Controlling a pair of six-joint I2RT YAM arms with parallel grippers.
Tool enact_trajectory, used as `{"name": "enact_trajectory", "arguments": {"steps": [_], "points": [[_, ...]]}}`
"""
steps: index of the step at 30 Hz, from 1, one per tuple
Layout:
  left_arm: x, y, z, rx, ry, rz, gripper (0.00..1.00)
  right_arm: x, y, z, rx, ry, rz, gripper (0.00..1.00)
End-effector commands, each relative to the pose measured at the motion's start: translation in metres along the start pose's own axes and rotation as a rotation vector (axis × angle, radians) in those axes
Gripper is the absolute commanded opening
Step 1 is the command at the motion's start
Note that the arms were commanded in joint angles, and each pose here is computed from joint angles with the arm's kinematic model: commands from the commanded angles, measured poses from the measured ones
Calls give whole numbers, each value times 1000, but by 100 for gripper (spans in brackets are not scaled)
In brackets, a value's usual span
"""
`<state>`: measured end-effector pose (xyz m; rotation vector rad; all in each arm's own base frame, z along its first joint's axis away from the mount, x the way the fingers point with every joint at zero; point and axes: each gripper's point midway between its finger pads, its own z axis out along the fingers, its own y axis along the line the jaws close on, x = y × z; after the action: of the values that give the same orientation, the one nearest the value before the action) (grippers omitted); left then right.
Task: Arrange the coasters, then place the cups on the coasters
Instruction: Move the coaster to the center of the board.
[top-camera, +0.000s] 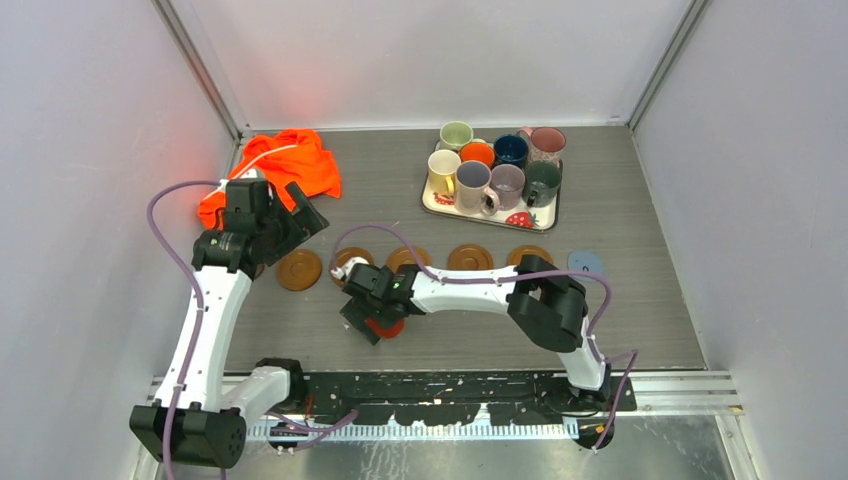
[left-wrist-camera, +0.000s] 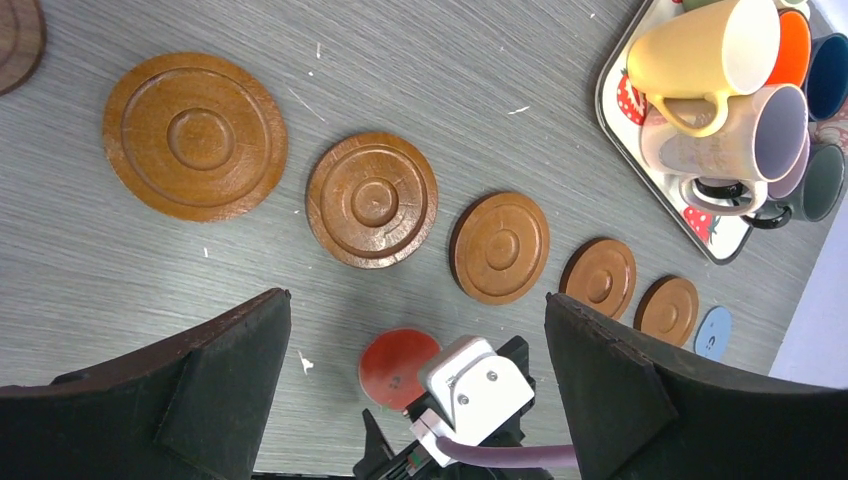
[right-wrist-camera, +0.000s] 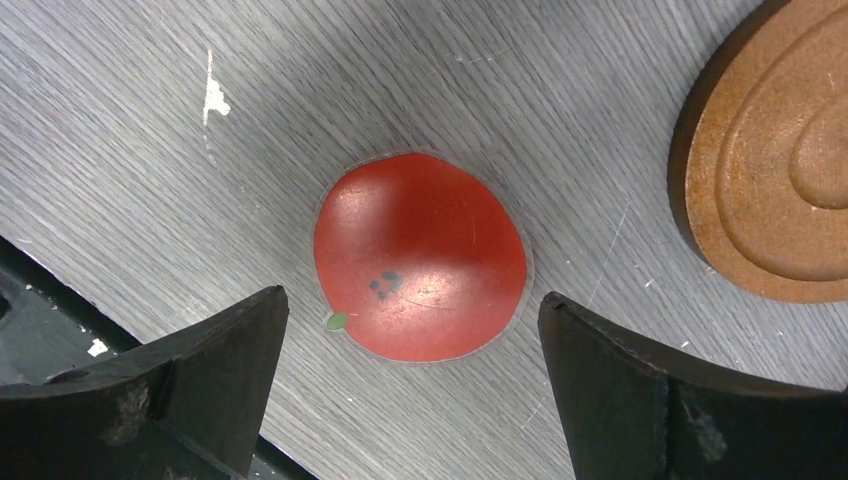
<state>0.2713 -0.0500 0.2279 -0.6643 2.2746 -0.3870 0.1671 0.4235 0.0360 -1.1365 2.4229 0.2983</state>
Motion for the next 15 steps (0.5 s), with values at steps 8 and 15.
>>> {"name": "enact_trajectory", "arguments": {"steps": [8, 15], "points": [[-13, -12, -1, 68, -24, 13, 100, -13, 6, 6, -12, -11, -38, 100], [-12, -12, 1, 71, -16, 11, 100, -10, 8, 11, -20, -1, -40, 100]]}}
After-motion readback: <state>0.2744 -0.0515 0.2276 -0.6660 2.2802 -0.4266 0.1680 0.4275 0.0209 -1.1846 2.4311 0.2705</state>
